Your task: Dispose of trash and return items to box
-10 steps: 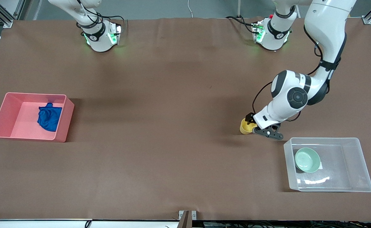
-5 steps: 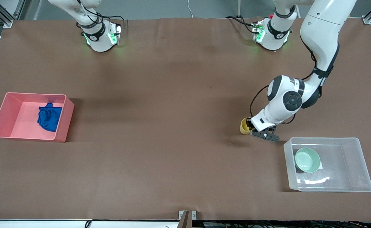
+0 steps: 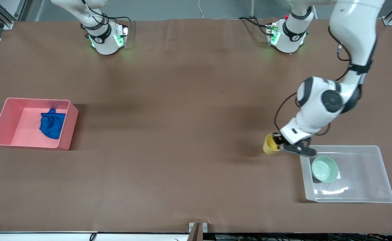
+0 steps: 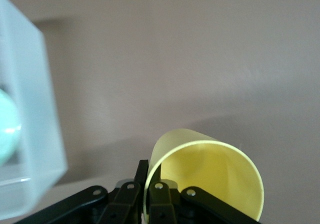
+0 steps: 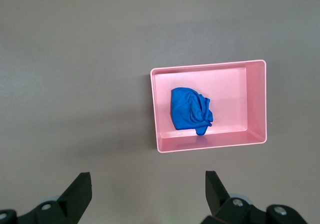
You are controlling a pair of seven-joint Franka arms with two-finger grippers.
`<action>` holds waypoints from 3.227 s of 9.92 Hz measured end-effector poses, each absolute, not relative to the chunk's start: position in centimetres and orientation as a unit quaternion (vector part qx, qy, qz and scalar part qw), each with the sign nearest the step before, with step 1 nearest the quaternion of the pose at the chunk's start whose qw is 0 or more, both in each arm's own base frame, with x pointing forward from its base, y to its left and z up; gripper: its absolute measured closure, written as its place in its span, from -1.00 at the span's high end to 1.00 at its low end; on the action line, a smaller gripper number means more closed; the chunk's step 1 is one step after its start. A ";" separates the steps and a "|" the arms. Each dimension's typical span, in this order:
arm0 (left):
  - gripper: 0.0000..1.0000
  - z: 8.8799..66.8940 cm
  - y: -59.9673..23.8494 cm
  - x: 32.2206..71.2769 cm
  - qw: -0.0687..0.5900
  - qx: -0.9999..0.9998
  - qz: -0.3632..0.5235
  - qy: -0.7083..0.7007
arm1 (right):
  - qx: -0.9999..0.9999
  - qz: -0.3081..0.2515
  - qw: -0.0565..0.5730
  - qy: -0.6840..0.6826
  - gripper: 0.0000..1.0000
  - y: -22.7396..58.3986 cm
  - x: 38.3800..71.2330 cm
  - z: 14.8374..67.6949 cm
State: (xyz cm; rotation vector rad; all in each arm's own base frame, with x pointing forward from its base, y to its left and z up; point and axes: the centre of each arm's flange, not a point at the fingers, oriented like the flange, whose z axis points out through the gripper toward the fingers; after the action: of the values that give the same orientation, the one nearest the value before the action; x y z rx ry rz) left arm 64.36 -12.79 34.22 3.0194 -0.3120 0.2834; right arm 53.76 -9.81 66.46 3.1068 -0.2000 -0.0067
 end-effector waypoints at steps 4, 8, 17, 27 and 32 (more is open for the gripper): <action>-0.93 39.9 0.4 71.3 0.037 0.989 0.094 -0.109 | 0.998 -0.002 0.014 -0.064 1.00 -9.8 53.8 66.5; -0.93 31.1 7.2 73.7 0.051 0.990 0.066 -0.118 | 0.998 -0.003 0.014 -0.064 1.00 -9.8 53.7 66.5; 0.42 30.4 7.4 75.4 0.040 0.986 0.108 -0.120 | 0.998 -0.003 0.014 -0.064 1.00 -9.8 53.7 66.5; 1.00 58.7 -0.6 61.2 -0.008 0.990 0.075 -0.123 | 0.998 -0.003 0.014 -0.064 1.00 -9.8 53.7 66.4; 1.00 65.9 -4.2 57.9 -0.012 0.995 0.039 -0.094 | 0.998 -0.003 0.014 -0.064 1.00 -9.8 53.7 66.4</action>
State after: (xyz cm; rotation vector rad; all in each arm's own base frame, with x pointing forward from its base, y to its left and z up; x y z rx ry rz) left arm 57.94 -4.22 65.94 3.1495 -0.2967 0.1249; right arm 53.73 -9.83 66.44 3.1074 -0.2004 -0.0089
